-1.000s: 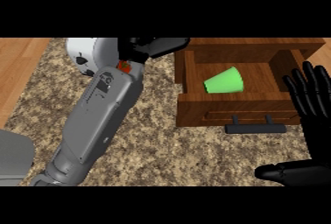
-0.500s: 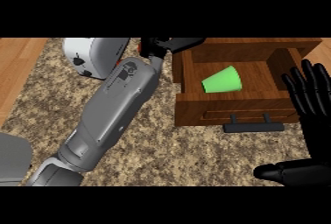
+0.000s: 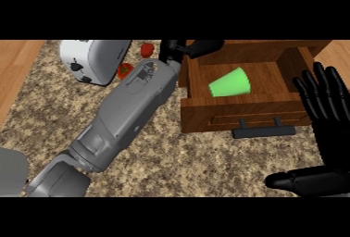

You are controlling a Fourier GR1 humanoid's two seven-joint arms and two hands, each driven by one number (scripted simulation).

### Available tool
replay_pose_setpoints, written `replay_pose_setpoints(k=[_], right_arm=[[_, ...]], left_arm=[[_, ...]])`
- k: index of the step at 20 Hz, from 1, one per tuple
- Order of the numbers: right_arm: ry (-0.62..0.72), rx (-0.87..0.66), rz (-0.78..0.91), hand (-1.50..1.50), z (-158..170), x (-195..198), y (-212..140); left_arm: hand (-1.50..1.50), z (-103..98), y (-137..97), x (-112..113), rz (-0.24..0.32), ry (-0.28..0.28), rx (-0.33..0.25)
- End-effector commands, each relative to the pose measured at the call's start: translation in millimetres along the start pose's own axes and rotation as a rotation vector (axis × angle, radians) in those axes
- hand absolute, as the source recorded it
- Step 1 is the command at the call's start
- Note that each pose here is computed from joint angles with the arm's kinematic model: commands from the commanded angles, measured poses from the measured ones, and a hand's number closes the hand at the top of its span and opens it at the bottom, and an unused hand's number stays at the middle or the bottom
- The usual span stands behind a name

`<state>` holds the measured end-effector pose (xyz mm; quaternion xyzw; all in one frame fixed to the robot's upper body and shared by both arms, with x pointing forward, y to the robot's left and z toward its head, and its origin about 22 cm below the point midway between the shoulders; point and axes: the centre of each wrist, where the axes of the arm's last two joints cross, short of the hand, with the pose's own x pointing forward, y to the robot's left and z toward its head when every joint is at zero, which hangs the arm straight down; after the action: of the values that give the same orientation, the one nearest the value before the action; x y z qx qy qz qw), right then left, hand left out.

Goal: Pick up the cup, place it into the drawer and close the drawer

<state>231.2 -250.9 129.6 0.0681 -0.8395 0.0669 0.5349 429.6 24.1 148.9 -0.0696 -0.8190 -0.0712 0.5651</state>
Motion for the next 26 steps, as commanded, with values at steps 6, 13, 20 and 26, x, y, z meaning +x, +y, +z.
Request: replay_pose_setpoints(k=[6,13,20,26], right_arm=[[-0.005,0.021,-0.022,-1.50,4.6,-2.5,-3.4],[-0.016,0.065,-0.028,-1.50,-5.7,-0.2,6.7],[-0.040,0.073,-0.057,-1.50,-8.0,2.9,16.5],[-0.016,0.048,-0.094,-1.50,-3.7,8.4,-13.7]], left_arm=[[1.50,1.4,-14.7,-4.0,-0.099,0.032,-0.030],[-1.50,5.3,-18.4,-12.9,-0.266,0.051,-0.037],[-1.50,11.2,-15.4,-20.7,-0.165,0.052,-0.016],[-1.50,9.4,-22.4,-7.7,0.001,-0.033,-0.051]])
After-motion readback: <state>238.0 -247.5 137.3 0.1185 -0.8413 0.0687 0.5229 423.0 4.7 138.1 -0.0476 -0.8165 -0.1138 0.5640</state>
